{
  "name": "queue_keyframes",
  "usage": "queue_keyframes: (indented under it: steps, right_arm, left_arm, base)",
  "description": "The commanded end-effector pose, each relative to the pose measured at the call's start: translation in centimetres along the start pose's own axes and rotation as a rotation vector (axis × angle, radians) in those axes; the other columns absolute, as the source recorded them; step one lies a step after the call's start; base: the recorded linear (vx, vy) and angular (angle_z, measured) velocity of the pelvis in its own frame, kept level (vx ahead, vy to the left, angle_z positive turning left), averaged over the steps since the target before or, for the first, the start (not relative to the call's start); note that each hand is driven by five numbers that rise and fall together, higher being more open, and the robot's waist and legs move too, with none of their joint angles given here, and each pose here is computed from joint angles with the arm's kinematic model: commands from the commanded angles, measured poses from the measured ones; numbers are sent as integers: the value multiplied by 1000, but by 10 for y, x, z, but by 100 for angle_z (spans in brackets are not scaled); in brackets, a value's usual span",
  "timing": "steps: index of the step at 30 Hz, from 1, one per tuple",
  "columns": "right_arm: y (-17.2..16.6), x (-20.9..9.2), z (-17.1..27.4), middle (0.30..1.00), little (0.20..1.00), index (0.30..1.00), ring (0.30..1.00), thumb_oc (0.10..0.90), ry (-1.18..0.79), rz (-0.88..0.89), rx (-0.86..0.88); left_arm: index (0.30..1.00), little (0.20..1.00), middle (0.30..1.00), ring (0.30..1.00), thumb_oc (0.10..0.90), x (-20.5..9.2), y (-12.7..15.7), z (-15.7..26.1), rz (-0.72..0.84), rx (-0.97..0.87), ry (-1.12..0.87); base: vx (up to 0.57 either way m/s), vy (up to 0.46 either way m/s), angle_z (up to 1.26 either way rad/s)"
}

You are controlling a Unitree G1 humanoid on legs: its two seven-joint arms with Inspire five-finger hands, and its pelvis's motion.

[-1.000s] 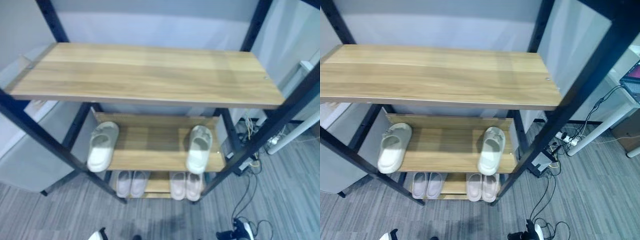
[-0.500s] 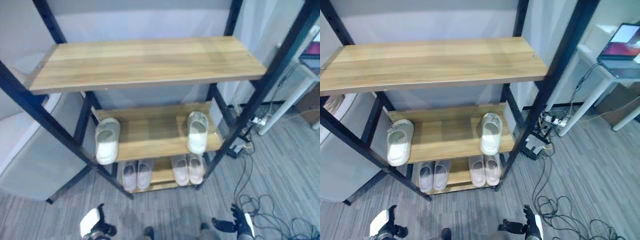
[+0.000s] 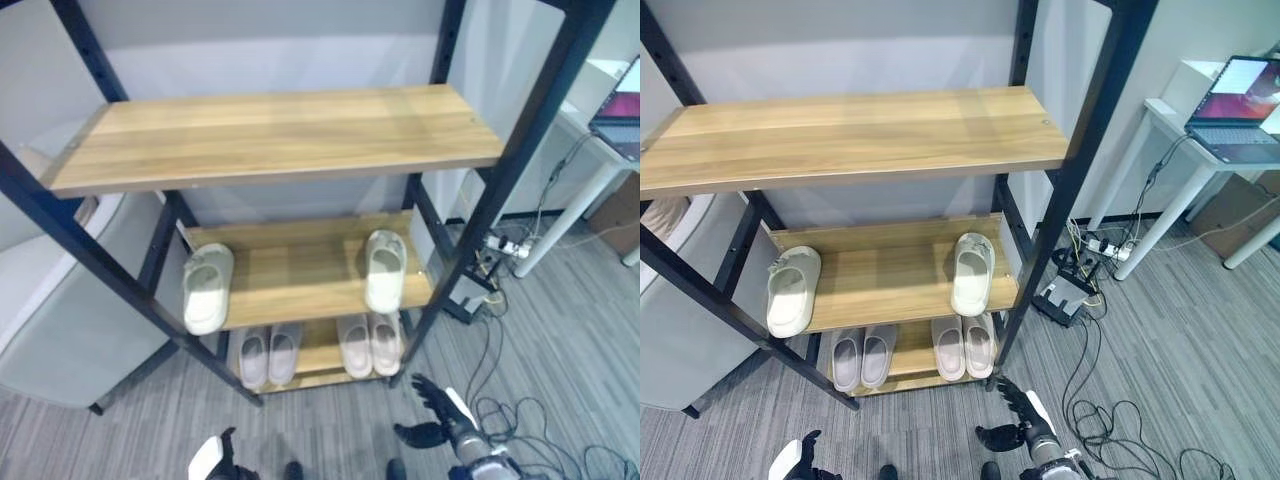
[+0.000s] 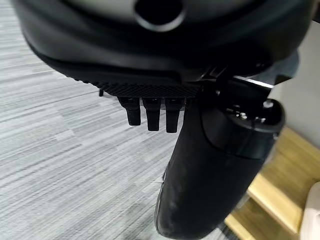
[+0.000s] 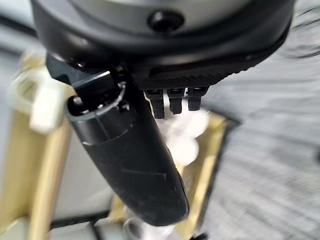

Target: Arrange the slippers neatly on the shoe rack.

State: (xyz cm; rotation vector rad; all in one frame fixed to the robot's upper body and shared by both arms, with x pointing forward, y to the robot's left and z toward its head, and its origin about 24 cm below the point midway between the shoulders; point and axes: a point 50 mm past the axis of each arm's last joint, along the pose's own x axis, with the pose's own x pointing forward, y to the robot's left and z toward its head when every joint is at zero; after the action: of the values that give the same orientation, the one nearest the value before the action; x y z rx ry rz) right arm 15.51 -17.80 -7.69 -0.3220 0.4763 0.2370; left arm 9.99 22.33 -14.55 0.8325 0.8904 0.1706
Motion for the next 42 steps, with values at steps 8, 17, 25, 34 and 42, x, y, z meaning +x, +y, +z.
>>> queue_keyframes:
  steps: [8,17,25,34,42]
  right_arm:
    - [13,2,157,900,900,900,900,800,-659,324,106]
    - [3,-9,261,900,900,900,900,800,-1107,135,-319]
    - [-53,13,281,900,900,900,900,800,-1048,-382,-974]
    - [-110,35,272,900,900,900,900,800,-786,-580,-1124]
    - [-157,47,290,900,900,900,900,800,-576,-740,-1160]
  left_arm:
    - [900,900,900,900,800,18,23,12,49,58,-66]
    - [900,900,900,900,800,11,12,0,38,16,25]
    - [900,900,900,900,800,4,4,-7,36,48,29]
    - [900,900,900,900,800,-2,0,-22,5,39,89]
    - [900,900,900,900,800,1,2,-19,-1,-19,104]
  base:
    - [11,-4,12]
    - [23,20,2]
    - [33,45,5]
    - [9,15,4]
    - [-8,8,5]
